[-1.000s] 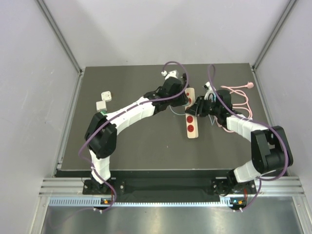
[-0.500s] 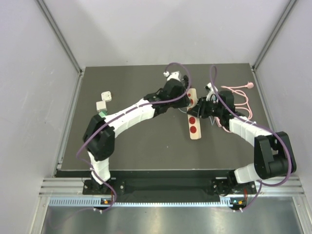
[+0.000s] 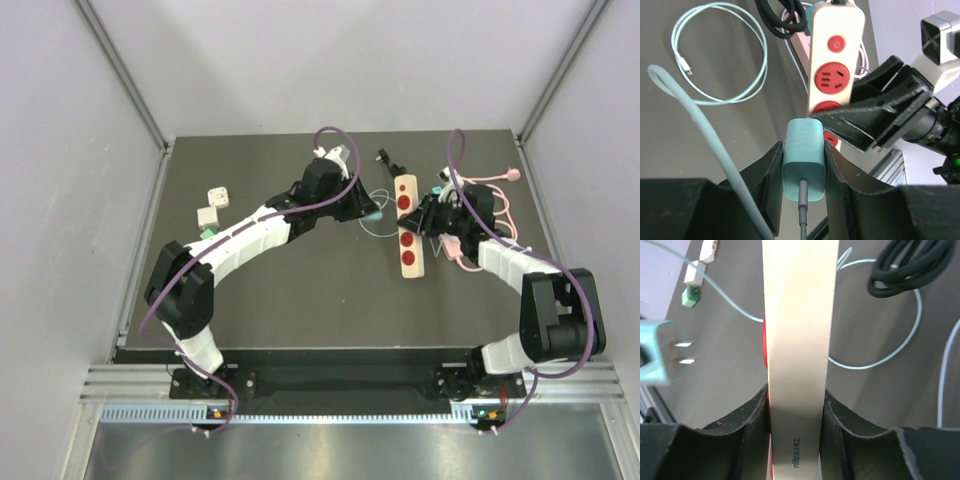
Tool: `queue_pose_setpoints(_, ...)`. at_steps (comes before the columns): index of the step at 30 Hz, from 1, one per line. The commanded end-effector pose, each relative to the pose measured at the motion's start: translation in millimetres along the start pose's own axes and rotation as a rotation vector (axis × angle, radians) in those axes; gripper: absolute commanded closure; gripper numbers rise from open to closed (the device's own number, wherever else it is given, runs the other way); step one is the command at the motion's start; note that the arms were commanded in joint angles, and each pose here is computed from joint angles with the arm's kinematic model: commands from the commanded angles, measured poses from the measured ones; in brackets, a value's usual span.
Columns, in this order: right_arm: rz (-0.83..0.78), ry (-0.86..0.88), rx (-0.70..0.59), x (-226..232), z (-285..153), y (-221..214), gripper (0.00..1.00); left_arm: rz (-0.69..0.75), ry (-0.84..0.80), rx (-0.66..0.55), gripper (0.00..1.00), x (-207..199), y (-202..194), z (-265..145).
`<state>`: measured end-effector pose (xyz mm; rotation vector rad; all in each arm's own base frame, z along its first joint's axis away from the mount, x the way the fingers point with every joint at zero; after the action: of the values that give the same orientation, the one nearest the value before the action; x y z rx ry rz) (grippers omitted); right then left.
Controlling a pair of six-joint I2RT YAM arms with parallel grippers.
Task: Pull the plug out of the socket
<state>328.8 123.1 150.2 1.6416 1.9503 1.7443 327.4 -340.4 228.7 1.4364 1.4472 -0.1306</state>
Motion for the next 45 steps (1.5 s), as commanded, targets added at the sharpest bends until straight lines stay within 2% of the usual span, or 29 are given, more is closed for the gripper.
queue_pose_setpoints(1,-0.118,-0.003,-0.147,10.7,-4.8,37.4,1.0,0.021,-0.073,-0.073,1.0,-41.3,22.5,-10.2)
queue_pose_setpoints(3,-0.124,-0.043,-0.167,6.1,-7.2,39.3,1.0,0.054,-0.045,-0.071,1.0,-42.7,24.0,-17.9)
queue_pose_setpoints(6,-0.132,-0.068,-0.194,5.2,-10.0,42.3,1.0,0.151,0.049,-0.135,1.0,-39.6,39.4,-42.1)
queue_pose_setpoints(8,-0.13,-0.064,-0.191,5.0,-9.2,41.6,1.0,0.229,0.15,-0.252,1.0,-37.0,64.5,-67.2)
queue_pose_setpoints(9,-0.134,-0.059,-0.192,5.5,-8.9,42.2,1.0,0.257,0.207,-0.254,1.0,-31.6,66.4,-78.2)
queue_pose_setpoints(11,-0.132,-0.047,-0.181,5.5,-7.3,40.3,1.0,0.327,0.296,-0.365,1.0,-33.9,93.9,-112.4)
queue_pose_setpoints(13,-0.13,-0.04,-0.177,5.9,-6.6,40.2,1.0,0.377,0.369,-0.423,1.0,-30.7,114.9,-142.6)
queue_pose_setpoints(18,-0.134,-0.014,-0.169,8.5,-5.8,38.9,1.0,0.421,0.518,-0.617,1.0,-24.9,165.7,-227.7)
queue_pose_setpoints(23,-0.132,0.007,-0.158,9.8,-4.4,37.5,1.0,0.395,0.562,-0.684,1.0,-5.9,181.4,-267.1)
queue_pose_setpoints(32,-0.13,0.041,-0.144,12.5,-2.8,35.2,1.0,0.266,0.619,-0.613,1.0,78.7,178.2,-250.1)
queue_pose_setpoints(39,-0.122,0.057,-0.131,12.5,-0.7,33.4,1.0,0.081,0.715,-0.612,1.0,171.9,170.0,-250.0)
queue_pose_setpoints(41,-0.124,0.06,-0.131,12.8,-0.5,33.7,1.0,0.045,0.71,-0.576,1.0,190.3,161.0,-239.5)
queue_pose_setpoints(42,-0.123,0.061,-0.129,12.6,-0.3,33.3,1.0,-0.021,0.721,-0.552,1.0,213.5,152.2,-239.2)
queue_pose_setpoints(45,-0.122,0.065,-0.127,13.1,-0.3,32.7,1.0,-0.114,0.67,-0.467,1.0,247.6,130.4,-219.9)
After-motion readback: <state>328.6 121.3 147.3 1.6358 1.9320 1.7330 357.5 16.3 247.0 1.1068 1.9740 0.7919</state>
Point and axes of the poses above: each gripper's point midway between its finger pads, its own z axis out along the fingers, its own x axis along the line the jaws close on, y = z × x, the point moved 5 cm from there along -z, back along the fingers, and after that the axes turned 1 degree about -z, right-handed, at the moved point
